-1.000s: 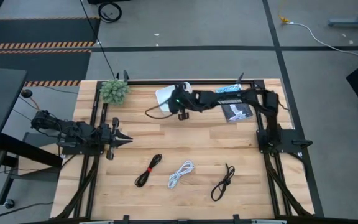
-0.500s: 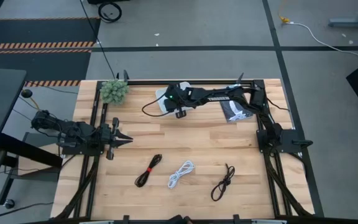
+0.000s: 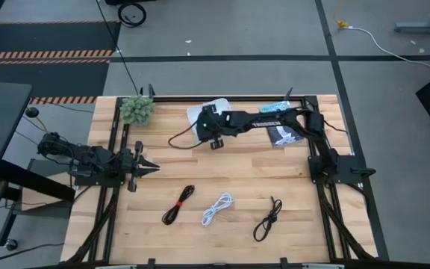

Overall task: Pick and place USB-C Cables
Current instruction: Put the white charger cable into the white bin

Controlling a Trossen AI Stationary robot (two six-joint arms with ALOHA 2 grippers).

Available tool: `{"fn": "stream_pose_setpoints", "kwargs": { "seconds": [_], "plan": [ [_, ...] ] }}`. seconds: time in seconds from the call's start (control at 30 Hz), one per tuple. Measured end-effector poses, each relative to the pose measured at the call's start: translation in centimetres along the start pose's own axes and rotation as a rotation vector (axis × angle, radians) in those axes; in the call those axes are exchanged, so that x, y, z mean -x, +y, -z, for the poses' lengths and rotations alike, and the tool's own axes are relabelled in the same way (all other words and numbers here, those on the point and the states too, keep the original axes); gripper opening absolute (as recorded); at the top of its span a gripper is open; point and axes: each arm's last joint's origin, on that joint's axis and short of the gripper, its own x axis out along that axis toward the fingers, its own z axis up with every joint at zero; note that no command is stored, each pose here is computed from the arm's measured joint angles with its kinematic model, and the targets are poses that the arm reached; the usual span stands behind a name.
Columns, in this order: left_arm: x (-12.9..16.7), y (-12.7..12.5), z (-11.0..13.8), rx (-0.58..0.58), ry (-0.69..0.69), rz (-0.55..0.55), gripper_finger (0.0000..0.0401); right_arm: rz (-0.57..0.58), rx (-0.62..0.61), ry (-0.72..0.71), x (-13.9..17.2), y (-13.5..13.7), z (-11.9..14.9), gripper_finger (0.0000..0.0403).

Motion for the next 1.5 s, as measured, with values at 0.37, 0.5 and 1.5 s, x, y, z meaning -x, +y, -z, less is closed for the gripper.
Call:
{"fn": "stream_pose_setpoints", "kwargs": {
  "seconds": [0.37, 0.5, 1.5],
  "plan": [
    [0.0, 0.0, 0.0, 0.000, 0.000, 0.000, 0.0043, -0.500, -0.295, -0.227, 4.3, 4.9, -3.5, 0.0164],
    [0.0, 0.0, 0.0, 0.000, 0.000, -0.001, 0.0043, -0.624, -0.370, -0.215, 5.2, 6.6, -4.2, 0.0165],
    [0.0, 0.0, 0.0, 0.000, 0.000, 0.000, 0.0043, -0.642, -0.112, -0.194, 10.3, 21.8, -5.4, 0.0276]
  ]
}}
